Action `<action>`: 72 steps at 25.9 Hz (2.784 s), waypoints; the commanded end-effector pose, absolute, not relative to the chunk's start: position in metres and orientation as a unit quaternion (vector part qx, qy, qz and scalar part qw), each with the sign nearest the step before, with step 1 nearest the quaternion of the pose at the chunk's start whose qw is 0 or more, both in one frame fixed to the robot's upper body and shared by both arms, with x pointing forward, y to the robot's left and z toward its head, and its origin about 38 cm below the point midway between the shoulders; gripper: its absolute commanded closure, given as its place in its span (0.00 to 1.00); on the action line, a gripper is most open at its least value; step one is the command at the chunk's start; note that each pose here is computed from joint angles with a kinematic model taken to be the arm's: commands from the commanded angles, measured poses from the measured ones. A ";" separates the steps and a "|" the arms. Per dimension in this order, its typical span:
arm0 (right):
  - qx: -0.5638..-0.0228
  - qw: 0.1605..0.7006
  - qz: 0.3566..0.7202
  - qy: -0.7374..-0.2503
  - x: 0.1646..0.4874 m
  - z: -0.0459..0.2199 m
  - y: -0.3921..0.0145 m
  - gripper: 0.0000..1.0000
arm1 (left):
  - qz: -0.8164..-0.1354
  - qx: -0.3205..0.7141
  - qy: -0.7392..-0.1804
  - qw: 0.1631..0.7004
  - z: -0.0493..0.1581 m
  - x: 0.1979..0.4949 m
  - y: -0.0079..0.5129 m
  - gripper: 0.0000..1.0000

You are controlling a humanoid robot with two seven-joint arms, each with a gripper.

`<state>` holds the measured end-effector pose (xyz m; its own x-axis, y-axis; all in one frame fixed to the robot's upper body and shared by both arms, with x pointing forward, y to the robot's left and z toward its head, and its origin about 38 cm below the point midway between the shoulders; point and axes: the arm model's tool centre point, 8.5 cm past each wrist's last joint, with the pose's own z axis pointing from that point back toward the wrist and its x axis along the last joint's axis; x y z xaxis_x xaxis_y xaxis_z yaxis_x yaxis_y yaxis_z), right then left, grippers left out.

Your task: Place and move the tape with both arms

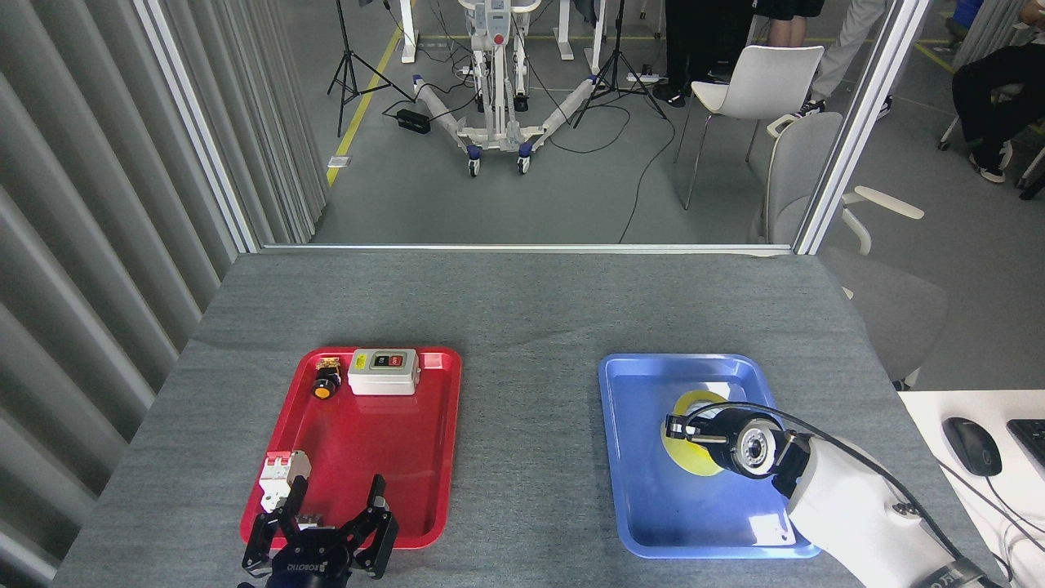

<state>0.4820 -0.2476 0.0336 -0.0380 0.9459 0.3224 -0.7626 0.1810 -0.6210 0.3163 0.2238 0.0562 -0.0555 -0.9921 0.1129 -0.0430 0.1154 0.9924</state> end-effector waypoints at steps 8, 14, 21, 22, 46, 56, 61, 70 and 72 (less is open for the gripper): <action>-0.133 0.685 0.625 -0.350 0.482 0.030 -0.241 0.53 | -0.473 0.471 -0.552 0.500 0.058 0.321 0.225 0.00; -0.133 0.686 0.623 -0.352 0.482 0.030 -0.243 0.17 | -0.474 0.472 -0.551 0.498 0.059 0.321 0.227 0.00; -0.125 0.656 0.636 -0.387 0.483 0.038 -0.235 0.06 | -0.471 0.474 -0.553 0.497 0.061 0.324 0.227 0.00; -0.137 0.643 0.635 -0.406 0.485 0.042 -0.236 0.05 | -0.471 0.474 -0.553 0.497 0.061 0.324 0.227 0.00; -0.517 0.479 0.490 -0.513 0.384 0.055 -0.300 0.00 | -0.468 0.489 -0.529 0.512 0.053 0.330 0.252 0.00; -0.530 0.479 0.510 -0.479 0.333 0.042 -0.342 0.00 | -0.468 0.490 -0.526 0.513 0.050 0.330 0.254 0.00; -0.557 0.463 0.518 -0.455 0.333 0.047 -0.352 0.00 | -0.467 0.491 -0.527 0.513 0.051 0.330 0.254 0.00; -0.522 0.529 0.477 -0.470 0.325 0.043 -0.373 0.00 | -0.467 0.491 -0.527 0.513 0.050 0.330 0.254 0.00; -0.510 0.540 0.472 -0.475 0.323 0.041 -0.374 0.00 | -0.468 0.491 -0.526 0.514 0.050 0.330 0.254 0.00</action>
<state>0.3254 -0.3715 0.0446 0.0968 0.9950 -0.0227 -0.0047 -0.0224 -0.9997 0.3301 0.2538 0.0502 0.0081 -0.9966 0.0818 -0.0379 0.0814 0.9960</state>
